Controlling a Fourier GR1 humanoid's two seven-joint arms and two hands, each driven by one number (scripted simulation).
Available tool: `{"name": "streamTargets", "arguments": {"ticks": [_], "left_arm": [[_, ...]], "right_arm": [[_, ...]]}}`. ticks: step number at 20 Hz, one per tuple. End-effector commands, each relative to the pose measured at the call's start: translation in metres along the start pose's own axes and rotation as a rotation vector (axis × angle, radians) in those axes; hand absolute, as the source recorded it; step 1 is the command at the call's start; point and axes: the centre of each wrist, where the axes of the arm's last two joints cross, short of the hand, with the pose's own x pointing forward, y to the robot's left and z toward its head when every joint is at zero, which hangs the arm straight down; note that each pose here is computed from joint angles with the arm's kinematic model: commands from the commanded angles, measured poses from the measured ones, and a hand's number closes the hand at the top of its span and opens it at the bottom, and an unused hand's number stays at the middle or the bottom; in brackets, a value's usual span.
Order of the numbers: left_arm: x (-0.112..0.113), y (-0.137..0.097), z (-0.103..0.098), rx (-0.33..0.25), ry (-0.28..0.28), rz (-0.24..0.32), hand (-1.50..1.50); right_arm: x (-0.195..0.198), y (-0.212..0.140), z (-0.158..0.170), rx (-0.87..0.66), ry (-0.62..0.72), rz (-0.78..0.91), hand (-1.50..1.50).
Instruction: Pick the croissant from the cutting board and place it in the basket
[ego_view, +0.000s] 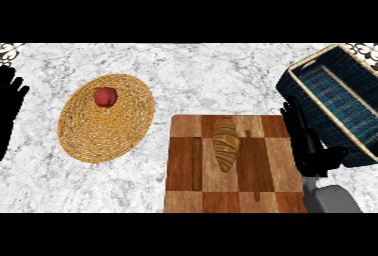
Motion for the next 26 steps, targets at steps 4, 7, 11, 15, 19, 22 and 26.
{"name": "streamTargets", "arguments": {"ticks": [4, 7, 11, 15, 19, 22, 26], "left_arm": [[-0.028, -0.038, 0.003, -0.117, 0.083, -0.105, 0.00], [-0.047, -0.043, 0.009, -0.168, 0.190, -0.104, 0.00], [-0.064, -0.069, 0.006, -0.170, 0.201, -0.134, 0.00], [-0.081, -0.089, 0.012, -0.180, 0.214, -0.151, 0.00], [-0.075, -0.060, 0.006, -0.136, 0.233, -0.146, 0.00], [-0.074, -0.065, 0.009, -0.162, 0.226, -0.150, 0.00], [-0.066, -0.067, -0.002, -0.159, 0.233, -0.134, 0.00]], "right_arm": [[0.012, 0.000, -0.041, 0.231, -0.194, -0.296, 1.50], [0.079, 0.033, -0.060, 0.464, -0.670, -0.285, 1.50], [0.047, 0.102, -0.030, 0.426, -0.786, -0.379, -1.50], [0.051, 0.082, -0.016, 0.193, -0.720, -0.165, -1.50], [0.053, 0.020, -0.022, 0.148, -0.570, 0.287, -1.50], [0.074, -0.027, -0.022, 0.214, -0.474, 0.554, -1.50], [0.109, -0.040, -0.021, 0.449, -0.321, 0.787, -1.50]]}}
